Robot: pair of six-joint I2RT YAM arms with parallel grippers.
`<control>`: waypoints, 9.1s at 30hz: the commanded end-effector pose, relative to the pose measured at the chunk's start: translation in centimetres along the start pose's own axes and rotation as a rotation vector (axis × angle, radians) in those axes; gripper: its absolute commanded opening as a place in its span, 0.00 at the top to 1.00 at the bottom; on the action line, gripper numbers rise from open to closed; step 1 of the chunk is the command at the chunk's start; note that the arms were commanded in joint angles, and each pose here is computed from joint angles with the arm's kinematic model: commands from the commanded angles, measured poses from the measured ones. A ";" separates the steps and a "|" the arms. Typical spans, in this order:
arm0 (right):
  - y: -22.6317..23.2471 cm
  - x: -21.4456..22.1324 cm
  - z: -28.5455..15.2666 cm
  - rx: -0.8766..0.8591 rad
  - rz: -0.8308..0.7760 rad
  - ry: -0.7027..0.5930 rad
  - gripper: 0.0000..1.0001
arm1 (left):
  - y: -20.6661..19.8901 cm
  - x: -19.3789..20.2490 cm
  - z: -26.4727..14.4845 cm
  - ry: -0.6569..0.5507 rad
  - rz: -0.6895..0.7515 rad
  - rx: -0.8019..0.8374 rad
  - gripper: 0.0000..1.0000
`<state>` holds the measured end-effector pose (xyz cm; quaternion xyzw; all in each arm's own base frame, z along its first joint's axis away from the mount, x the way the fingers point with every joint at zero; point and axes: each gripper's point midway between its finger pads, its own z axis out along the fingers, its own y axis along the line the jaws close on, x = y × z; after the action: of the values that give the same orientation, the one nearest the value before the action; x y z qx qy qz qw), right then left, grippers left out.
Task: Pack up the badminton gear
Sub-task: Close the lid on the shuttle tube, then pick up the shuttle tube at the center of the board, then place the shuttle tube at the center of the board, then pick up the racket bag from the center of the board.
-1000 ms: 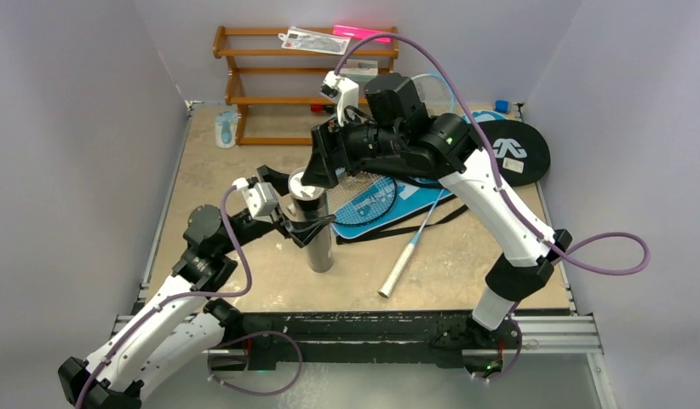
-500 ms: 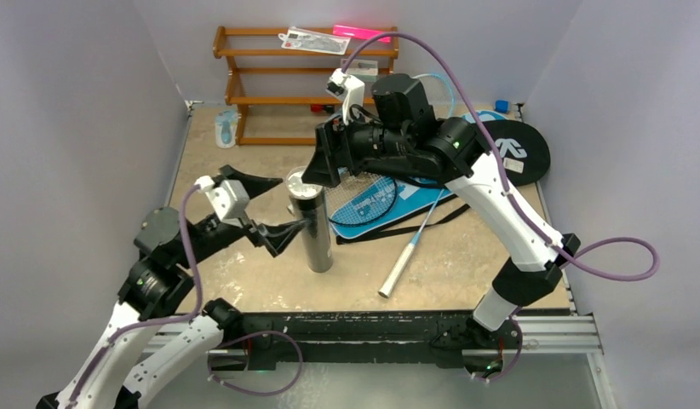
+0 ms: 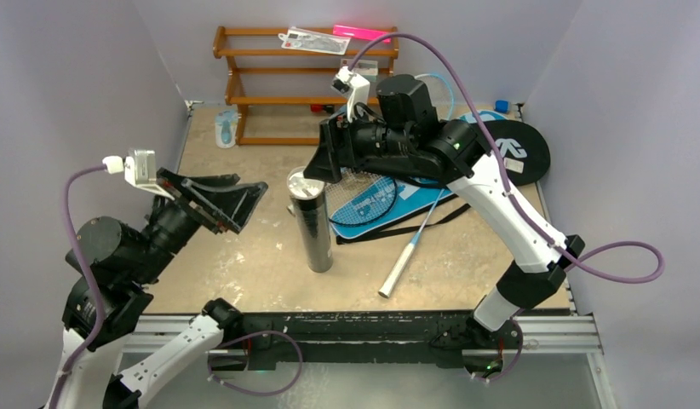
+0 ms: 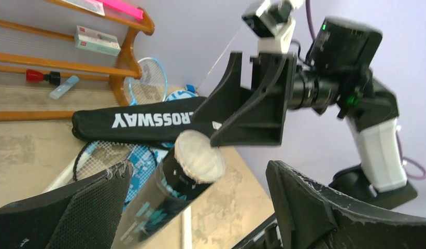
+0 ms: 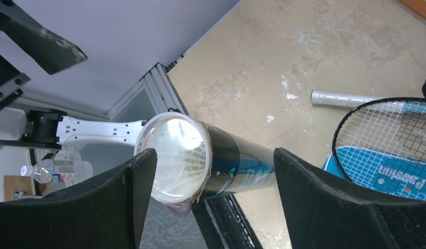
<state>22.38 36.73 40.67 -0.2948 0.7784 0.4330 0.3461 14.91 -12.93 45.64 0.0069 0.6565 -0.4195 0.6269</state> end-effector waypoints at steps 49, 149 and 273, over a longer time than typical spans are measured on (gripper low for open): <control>-0.1 1.4 1.7 -0.058 0.033 0.018 0.32 | 3.1 5.2 5.7 0.209 -0.102 -0.153 0.66; -1.1 -4.2 -2.8 0.104 -0.066 -0.221 0.30 | 6.5 18.4 8.8 0.228 0.503 0.323 0.55; -46.4 16.9 -7.2 1.011 1.183 -0.746 0.34 | 21.0 18.8 17.0 0.307 0.083 -0.356 0.12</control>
<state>43.10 7.76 6.53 0.4794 0.7754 0.1950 0.3617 36.12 -18.15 19.42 -0.0126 0.8260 -0.2475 0.5063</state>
